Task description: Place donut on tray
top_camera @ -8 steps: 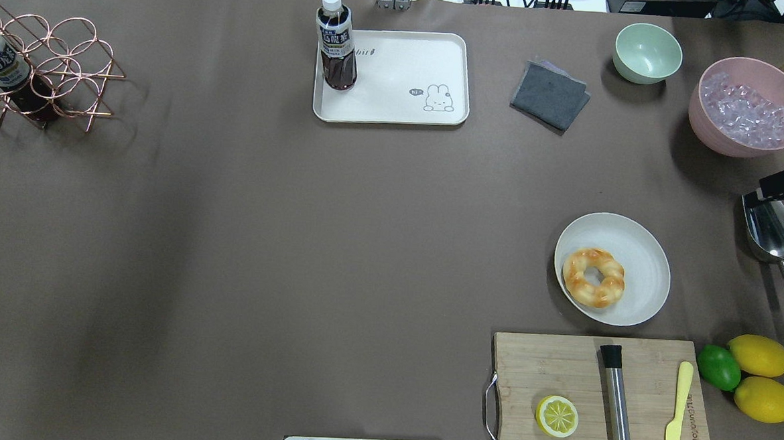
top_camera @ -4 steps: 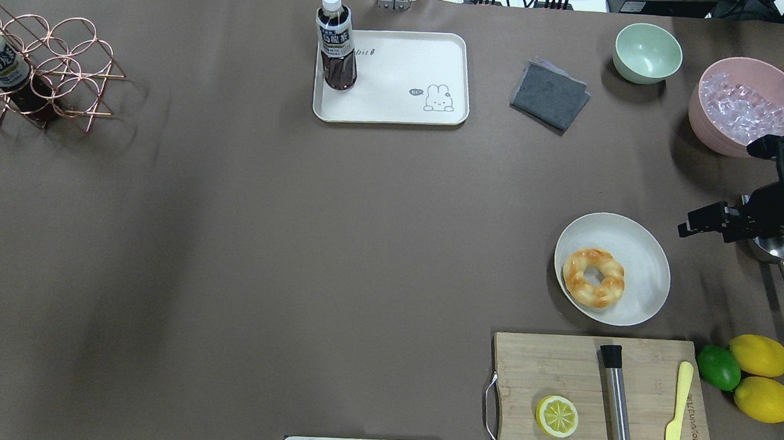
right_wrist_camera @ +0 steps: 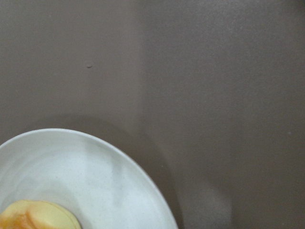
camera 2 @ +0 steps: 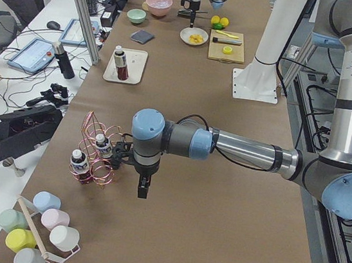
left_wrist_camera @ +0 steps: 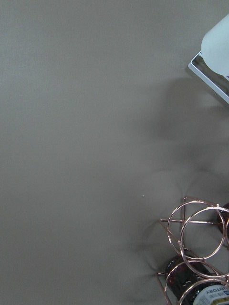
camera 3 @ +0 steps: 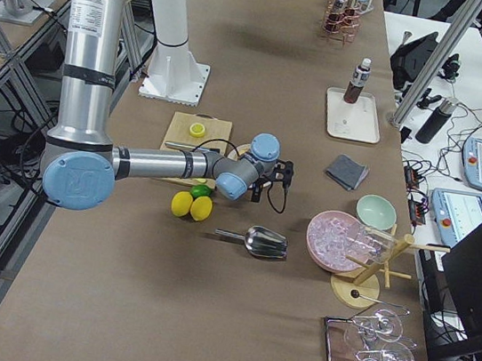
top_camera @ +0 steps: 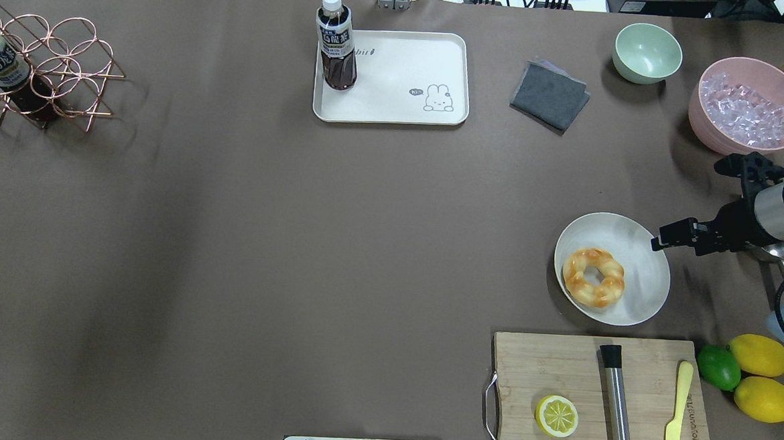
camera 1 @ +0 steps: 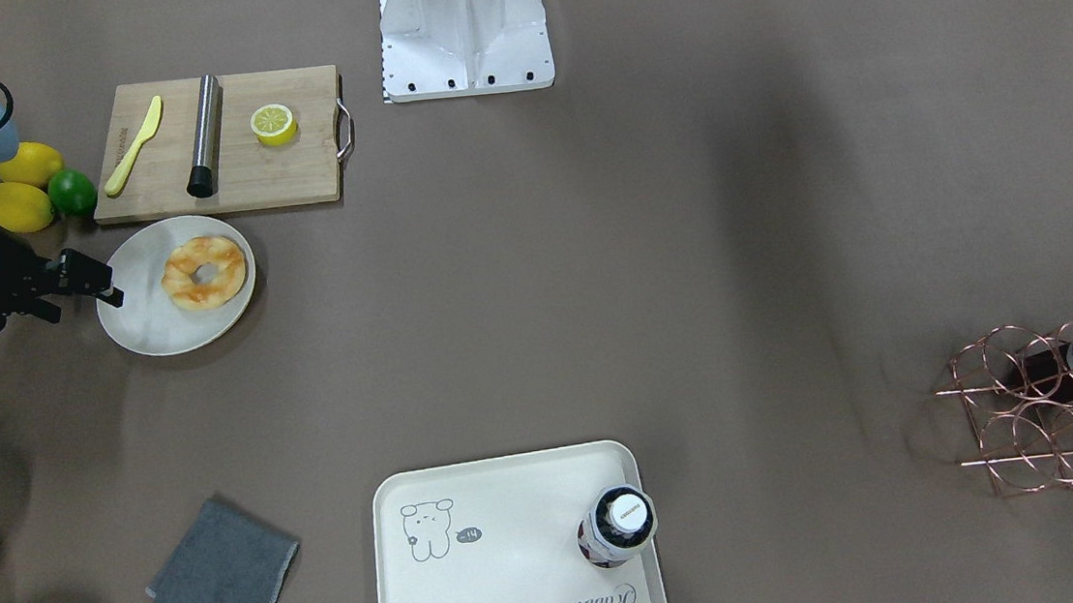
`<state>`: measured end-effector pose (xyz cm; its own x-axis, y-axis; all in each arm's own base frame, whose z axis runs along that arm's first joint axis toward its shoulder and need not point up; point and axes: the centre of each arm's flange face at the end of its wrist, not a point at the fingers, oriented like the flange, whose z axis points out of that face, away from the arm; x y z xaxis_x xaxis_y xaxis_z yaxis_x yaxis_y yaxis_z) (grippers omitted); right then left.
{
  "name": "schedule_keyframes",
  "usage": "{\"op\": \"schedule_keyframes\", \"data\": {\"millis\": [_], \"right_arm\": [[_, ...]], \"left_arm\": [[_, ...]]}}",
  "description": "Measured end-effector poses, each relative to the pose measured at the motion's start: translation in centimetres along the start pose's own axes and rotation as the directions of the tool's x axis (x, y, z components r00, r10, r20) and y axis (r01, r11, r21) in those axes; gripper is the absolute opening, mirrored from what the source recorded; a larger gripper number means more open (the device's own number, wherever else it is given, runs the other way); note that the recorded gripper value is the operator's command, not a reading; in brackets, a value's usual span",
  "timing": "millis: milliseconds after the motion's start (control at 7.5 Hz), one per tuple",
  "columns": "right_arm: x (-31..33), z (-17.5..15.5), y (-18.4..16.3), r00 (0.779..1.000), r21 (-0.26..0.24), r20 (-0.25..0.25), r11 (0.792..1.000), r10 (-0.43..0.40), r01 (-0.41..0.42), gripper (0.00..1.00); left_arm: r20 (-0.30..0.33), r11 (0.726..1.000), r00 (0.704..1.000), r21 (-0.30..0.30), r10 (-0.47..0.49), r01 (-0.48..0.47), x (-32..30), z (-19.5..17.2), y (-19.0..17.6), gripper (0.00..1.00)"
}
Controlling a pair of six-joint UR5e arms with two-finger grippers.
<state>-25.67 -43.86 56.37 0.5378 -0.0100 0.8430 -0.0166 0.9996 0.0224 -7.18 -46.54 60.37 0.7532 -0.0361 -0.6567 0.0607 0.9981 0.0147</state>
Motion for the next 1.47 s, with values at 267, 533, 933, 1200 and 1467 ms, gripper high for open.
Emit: {"op": "schedule_keyframes", "data": {"millis": [267, 533, 933, 1200, 1467], "right_arm": [[-1.0, 1.1, 0.5, 1.0, -0.011, -0.001, 1.0, -0.004, 0.004, 0.71], [-1.3, 1.5, 0.8, 1.0, -0.017, -0.002, 1.0, -0.007, 0.007, 0.0], [-1.3, 1.5, 0.9, 1.0, -0.017, -0.002, 1.0, -0.014, 0.014, 0.0], [-1.5, 1.0, 0.8, 0.999, -0.023, 0.012, 0.999, 0.03, -0.029, 0.0], [-2.8, -0.6, -0.2, 0.991, -0.046, 0.065, 0.992, 0.12, -0.117, 0.0]], "left_arm": [[0.0, 1.0, 1.0, 0.001, 0.001, -0.001, 0.0, 0.0, -0.2, 0.98], [0.001, 1.0, 1.0, 0.0, 0.001, -0.001, 0.0, 0.0, -0.2, 0.98], [0.002, 1.0, 1.0, -0.001, 0.0, 0.0, -0.1, 0.1, -0.3, 0.98], [0.002, 1.0, 1.0, -0.001, 0.0, 0.0, -0.1, 0.1, -0.3, 0.98], [0.002, 1.0, 1.0, -0.001, 0.0, 0.0, -0.1, 0.1, -0.4, 0.98]]}}
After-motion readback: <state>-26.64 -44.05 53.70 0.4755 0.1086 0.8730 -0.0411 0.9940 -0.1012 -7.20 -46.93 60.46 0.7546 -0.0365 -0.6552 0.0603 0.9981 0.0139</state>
